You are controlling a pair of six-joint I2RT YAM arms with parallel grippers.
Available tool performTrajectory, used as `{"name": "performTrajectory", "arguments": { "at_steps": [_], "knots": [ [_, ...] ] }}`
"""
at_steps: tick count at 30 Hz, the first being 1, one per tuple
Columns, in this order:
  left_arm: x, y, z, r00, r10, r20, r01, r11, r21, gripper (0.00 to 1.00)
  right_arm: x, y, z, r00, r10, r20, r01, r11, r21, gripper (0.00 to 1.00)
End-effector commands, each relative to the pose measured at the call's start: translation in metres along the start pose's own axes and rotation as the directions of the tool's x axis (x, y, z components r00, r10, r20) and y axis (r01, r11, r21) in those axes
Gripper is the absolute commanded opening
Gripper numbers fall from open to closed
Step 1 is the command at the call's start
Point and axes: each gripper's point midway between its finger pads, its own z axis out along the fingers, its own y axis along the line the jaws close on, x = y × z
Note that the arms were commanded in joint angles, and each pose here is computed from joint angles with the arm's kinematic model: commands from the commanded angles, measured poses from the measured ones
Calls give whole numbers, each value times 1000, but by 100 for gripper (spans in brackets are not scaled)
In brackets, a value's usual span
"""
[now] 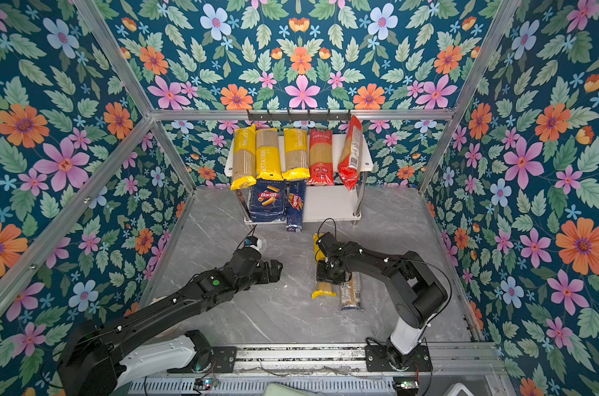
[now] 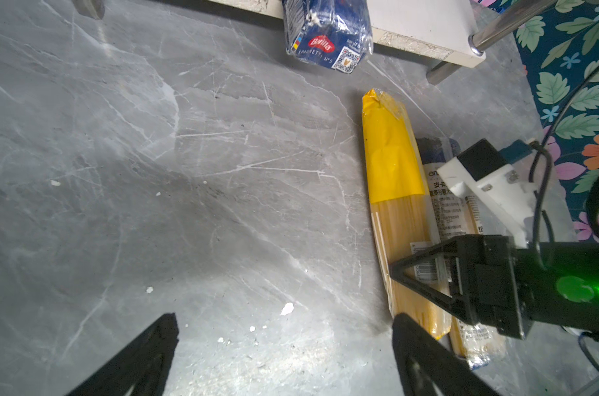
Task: Place and organize the pasta boxes and bags onto the shelf
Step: 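Lower the right gripper onto the yellow spaghetti bag and close it, then lift the yellow bag upright and carry it toward the lower shelf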
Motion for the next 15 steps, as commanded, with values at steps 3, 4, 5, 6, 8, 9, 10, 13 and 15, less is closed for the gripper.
{"name": "performTrajectory", "arguments": {
  "at_steps": [3, 4, 5, 6, 8, 9, 10, 13, 15],
  "knots": [
    [-3, 2, -3, 1000, 10, 3, -10, 1000, -20, 99, 4, 4, -4, 999, 43, -33, -46, 994, -95, 12],
    [-4, 2, -4, 1000, 11, 3, -11, 1000, -21, 99, 4, 3, -3, 998, 56, -40, -60, 992, -114, 11],
    [-4, 2, -4, 1000, 12, 2, -12, 1000, -23, 99, 3, 2, -2, 996, 73, -47, -78, 988, -132, 10],
    [-5, 1, -4, 1000, 11, 4, -11, 1000, -22, 100, 0, 7, -11, 996, 79, -33, -84, 980, -179, 9],
    [-6, 1, -4, 1000, 11, 4, -10, 1000, -25, 99, -2, 7, -15, 995, 98, -35, -103, 971, -217, 9],
    [-6, 1, -5, 1000, 10, 4, -10, 1000, -24, 100, -2, 7, -17, 994, 102, -36, -108, 967, -232, 9],
    [-7, 0, -5, 1000, 11, 4, -10, 1000, -24, 99, -3, 8, -20, 994, 102, -34, -108, 964, -242, 9],
    [-9, -1, -5, 1000, 10, 9, -10, 1000, -25, 99, -5, 12, -29, 996, 83, -24, -87, 960, -265, 9],
    [-12, -3, -4, 1000, 14, 12, -13, 1000, -27, 99, -7, 14, -35, 997, 80, -21, -83, 955, -285, 9]
  ]
}}
